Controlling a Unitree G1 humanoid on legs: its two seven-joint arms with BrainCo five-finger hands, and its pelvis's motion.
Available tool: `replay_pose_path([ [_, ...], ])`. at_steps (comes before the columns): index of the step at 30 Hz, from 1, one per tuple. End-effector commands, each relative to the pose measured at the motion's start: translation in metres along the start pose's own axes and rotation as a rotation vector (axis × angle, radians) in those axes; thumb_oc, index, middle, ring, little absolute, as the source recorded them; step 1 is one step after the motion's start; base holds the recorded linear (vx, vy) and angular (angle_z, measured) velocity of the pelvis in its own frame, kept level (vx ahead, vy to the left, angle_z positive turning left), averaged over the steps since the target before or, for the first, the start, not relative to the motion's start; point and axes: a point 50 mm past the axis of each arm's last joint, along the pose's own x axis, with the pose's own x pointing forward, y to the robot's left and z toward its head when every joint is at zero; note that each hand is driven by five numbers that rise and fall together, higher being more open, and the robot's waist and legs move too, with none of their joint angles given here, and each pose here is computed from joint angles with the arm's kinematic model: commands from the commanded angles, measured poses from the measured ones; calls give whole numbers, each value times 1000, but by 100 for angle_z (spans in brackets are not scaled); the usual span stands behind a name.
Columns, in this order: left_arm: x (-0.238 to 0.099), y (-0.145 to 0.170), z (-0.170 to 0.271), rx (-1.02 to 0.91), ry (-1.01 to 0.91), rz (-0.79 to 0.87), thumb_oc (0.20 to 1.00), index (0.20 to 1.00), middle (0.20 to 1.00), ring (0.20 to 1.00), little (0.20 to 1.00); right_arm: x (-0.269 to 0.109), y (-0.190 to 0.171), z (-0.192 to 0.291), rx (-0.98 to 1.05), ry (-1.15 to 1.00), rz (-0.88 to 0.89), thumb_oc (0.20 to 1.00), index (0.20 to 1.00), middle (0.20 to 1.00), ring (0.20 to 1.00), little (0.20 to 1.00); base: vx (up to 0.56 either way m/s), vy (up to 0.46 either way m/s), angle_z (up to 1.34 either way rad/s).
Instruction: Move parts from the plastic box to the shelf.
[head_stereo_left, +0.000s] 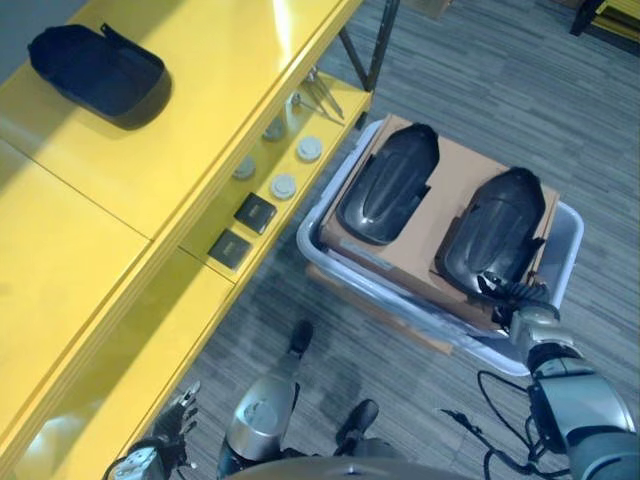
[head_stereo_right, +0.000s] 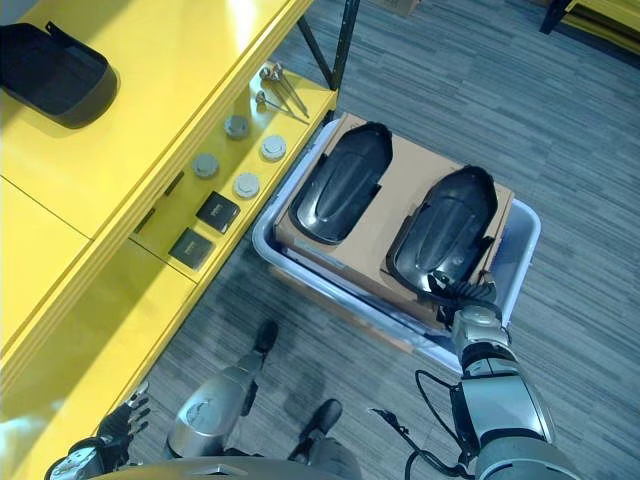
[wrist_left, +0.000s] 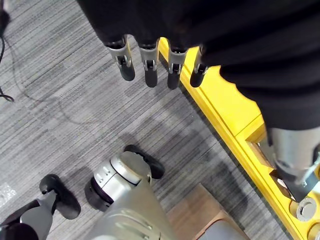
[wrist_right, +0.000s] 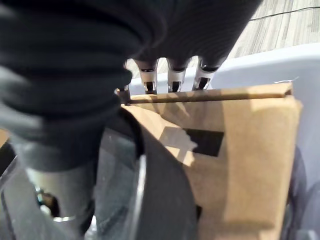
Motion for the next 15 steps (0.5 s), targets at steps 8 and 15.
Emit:
replay_pose_path([
  [8,0,4,9,15,-25,-3,1000,1000,1000,1000,1000,0,-9,-9,-116,21,30,200,200,200,200,200,-5,-8,1],
  [15,-1,3,8,6,-38,-20,1000,1000,1000,1000,1000,-4,-2,-22,-109,46,57,200,200,200,200,200,35,-26,-5],
])
